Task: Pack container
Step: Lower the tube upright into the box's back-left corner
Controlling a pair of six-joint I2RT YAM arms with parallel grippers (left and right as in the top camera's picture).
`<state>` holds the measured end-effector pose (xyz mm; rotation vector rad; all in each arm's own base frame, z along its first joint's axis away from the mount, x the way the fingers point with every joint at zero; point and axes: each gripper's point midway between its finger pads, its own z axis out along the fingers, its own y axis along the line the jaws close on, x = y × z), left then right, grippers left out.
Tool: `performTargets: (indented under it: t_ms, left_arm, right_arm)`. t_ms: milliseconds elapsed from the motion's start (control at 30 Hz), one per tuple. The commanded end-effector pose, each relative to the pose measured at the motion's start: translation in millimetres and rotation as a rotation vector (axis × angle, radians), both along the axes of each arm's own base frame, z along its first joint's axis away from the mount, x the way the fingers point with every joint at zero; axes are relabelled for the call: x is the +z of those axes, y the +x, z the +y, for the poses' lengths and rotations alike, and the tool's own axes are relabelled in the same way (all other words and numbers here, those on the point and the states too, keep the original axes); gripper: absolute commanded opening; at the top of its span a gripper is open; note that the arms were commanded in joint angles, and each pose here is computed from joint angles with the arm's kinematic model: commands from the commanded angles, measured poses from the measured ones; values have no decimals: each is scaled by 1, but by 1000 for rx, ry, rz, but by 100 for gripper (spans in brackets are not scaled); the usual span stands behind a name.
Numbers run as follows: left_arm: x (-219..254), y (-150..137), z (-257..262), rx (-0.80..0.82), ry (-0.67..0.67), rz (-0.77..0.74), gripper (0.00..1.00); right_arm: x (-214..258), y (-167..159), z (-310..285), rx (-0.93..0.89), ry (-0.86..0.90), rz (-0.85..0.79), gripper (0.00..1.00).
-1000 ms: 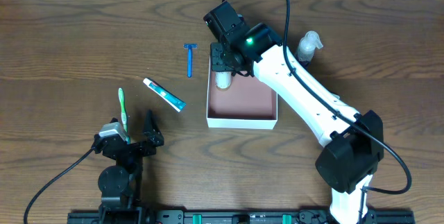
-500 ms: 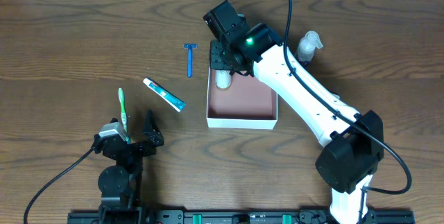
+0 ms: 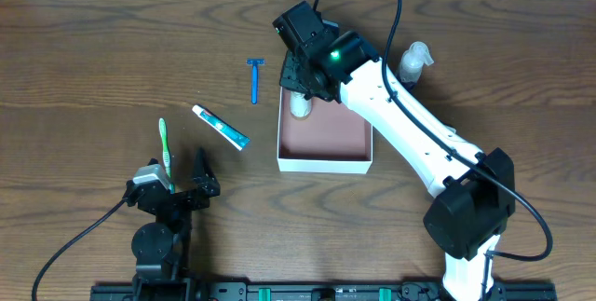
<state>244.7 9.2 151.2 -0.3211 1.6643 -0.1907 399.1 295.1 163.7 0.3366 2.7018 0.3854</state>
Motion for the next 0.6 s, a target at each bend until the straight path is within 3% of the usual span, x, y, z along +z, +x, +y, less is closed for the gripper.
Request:
performTargets:
  t_ms: [0,567]
  left_arm:
    - [-19,-1,2,9,12,56,98]
    - [-19,-1,2,9,12,56,98]
  right_arm:
    - [2,-1,2,-37,6,-6,31]
    - [4,3,4,198,-92,-77,35]
